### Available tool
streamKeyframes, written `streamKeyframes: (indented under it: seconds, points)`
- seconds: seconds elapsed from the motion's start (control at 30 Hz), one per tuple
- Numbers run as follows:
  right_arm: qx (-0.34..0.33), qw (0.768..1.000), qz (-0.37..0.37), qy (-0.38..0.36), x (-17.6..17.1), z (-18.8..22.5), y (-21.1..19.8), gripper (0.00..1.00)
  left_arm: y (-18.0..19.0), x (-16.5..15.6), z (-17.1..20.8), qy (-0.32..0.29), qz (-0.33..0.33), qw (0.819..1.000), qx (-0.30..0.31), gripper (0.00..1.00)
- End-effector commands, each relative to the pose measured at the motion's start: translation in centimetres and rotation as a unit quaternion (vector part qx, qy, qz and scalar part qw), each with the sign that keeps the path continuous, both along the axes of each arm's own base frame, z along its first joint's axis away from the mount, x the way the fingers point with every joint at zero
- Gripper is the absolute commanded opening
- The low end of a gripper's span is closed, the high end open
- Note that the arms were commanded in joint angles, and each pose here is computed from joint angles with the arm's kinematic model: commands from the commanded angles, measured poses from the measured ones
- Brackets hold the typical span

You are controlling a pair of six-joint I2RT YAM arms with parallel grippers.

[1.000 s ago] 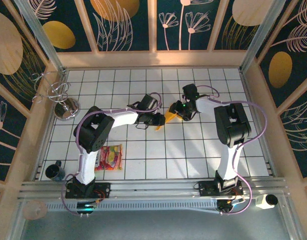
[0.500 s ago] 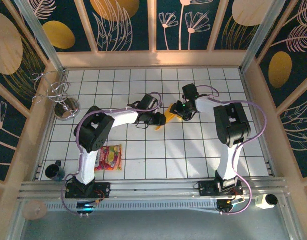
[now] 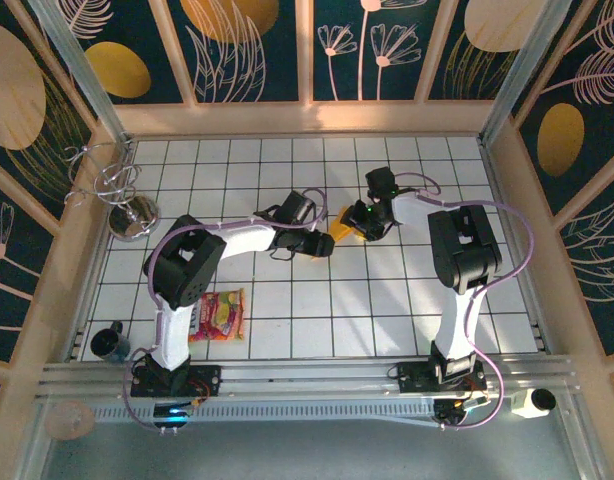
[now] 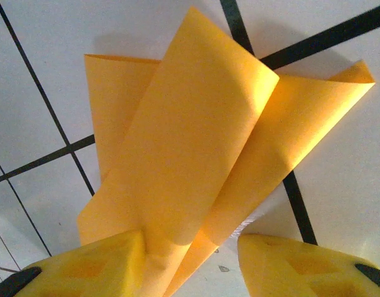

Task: Fold a paper plane with a square sheet of paper (pick it up from the middle)
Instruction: Fold the wing for the fifth time at the center of the table.

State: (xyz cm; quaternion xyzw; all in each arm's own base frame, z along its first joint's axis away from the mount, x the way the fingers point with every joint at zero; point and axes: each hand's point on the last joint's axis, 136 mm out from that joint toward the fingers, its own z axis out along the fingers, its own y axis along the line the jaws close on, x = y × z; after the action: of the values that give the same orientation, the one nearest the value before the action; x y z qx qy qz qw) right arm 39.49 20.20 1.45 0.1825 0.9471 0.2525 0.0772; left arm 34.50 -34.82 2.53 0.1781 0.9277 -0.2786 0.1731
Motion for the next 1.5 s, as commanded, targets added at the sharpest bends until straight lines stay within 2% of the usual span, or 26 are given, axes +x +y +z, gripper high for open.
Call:
streamKeyframes:
  seconds: [0.0, 0.23, 0.53, 0.8, 1.03, 1.2, 1.3, 1.47]
  points:
    - [-0.040, 0.997, -0.013, 0.066, -2.5, -7.2, -1.1, 0.47, 0.8, -0.3, -0.3, -0.019, -0.018, 0.999, 0.030, 0.52]
    - [-0.039, 0.997, -0.014, 0.065, -2.4, -7.0, -1.2, 0.47, 1.6, -0.4, -1.9, -0.017, -0.027, 0.997, 0.064, 0.44]
    - [-0.055, 0.997, -0.007, 0.056, -2.4, -6.5, -1.8, 0.47, 1.3, 0.1, -1.4, -0.019, -0.026, 0.998, 0.061, 0.27]
    - [-0.054, 0.998, 0.006, 0.034, -2.0, -5.5, -1.8, 0.46, 0.3, -0.3, -0.8, 0.012, -0.029, 0.999, 0.026, 0.23]
    - [-0.048, 0.999, 0.008, 0.016, -1.5, -4.6, -1.8, 0.44, -0.1, -0.8, -0.9, 0.078, -0.028, 0.996, -0.025, 0.23]
    - [-0.043, 0.999, 0.013, 0.003, -1.2, -4.2, -1.8, 0.45, -0.1, -0.9, -1.5, 0.103, -0.024, 0.994, -0.030, 0.21]
    - [-0.030, 0.999, 0.026, -0.024, -0.5, -2.9, -1.2, 0.47, 0.0, -1.0, -1.9, 0.112, -0.025, 0.993, -0.027, 0.20]
    - [-0.005, 0.994, 0.084, -0.073, -0.1, -0.7, 0.4, 0.62, 0.0, -1.1, -2.3, 0.120, -0.025, 0.992, -0.021, 0.19]
